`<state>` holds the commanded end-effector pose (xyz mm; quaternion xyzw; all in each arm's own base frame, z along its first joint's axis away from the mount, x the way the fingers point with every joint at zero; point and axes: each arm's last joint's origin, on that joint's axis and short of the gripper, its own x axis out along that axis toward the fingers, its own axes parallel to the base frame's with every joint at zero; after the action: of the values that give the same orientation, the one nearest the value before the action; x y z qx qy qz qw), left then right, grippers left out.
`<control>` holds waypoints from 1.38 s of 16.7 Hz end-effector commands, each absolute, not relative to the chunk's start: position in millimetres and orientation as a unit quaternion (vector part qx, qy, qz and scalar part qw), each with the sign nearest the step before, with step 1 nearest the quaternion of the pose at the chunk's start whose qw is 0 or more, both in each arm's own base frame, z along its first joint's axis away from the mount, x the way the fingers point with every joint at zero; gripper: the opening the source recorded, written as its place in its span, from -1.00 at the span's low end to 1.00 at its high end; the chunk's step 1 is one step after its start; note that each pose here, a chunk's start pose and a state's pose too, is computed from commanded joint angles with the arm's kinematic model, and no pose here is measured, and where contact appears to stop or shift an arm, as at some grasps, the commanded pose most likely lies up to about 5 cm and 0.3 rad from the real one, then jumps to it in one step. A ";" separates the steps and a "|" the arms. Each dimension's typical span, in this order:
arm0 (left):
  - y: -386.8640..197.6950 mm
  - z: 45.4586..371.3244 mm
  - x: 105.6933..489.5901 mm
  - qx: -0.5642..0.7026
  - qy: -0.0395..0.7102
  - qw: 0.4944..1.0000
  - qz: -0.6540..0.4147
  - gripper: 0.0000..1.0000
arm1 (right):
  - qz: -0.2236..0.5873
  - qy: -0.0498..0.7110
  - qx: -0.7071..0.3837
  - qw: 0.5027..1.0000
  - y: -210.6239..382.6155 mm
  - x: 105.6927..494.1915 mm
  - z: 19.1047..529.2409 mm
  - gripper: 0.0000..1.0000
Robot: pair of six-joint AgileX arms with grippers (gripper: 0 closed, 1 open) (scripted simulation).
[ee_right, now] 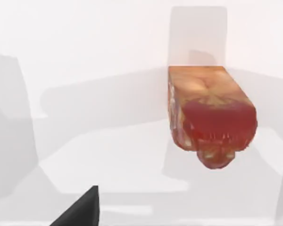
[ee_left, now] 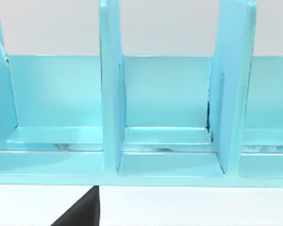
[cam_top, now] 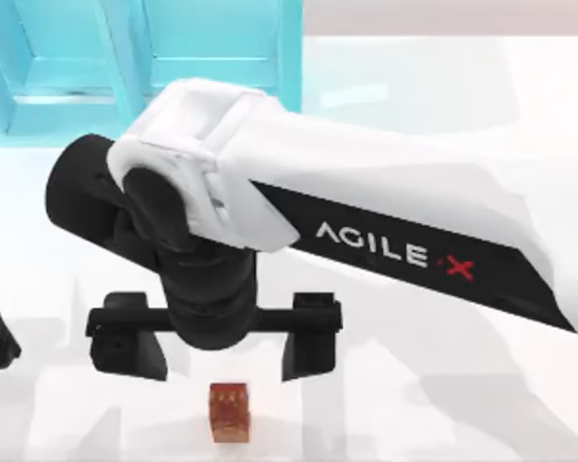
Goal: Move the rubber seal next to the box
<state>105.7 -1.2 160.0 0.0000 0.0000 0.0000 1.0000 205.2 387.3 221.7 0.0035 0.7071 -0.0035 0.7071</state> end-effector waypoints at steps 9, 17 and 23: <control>-1.2 160.0 105.7 0.000 0.000 1.000 0.000 1.00 | -0.003 0.707 0.004 0.707 389.8 207.9 177.3 1.00; -1.2 160.0 105.7 0.000 0.000 1.000 0.000 1.00 | -0.004 0.707 0.004 0.707 387.3 205.2 121.7 1.00; -1.2 160.0 105.7 0.000 0.000 1.000 0.000 1.00 | -0.004 0.707 0.004 0.707 387.3 205.2 121.7 0.25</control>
<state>105.7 -1.2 160.0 0.0000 0.0000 0.0000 1.0000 205.2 387.3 121.7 0.0035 0.7071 -0.0035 0.7071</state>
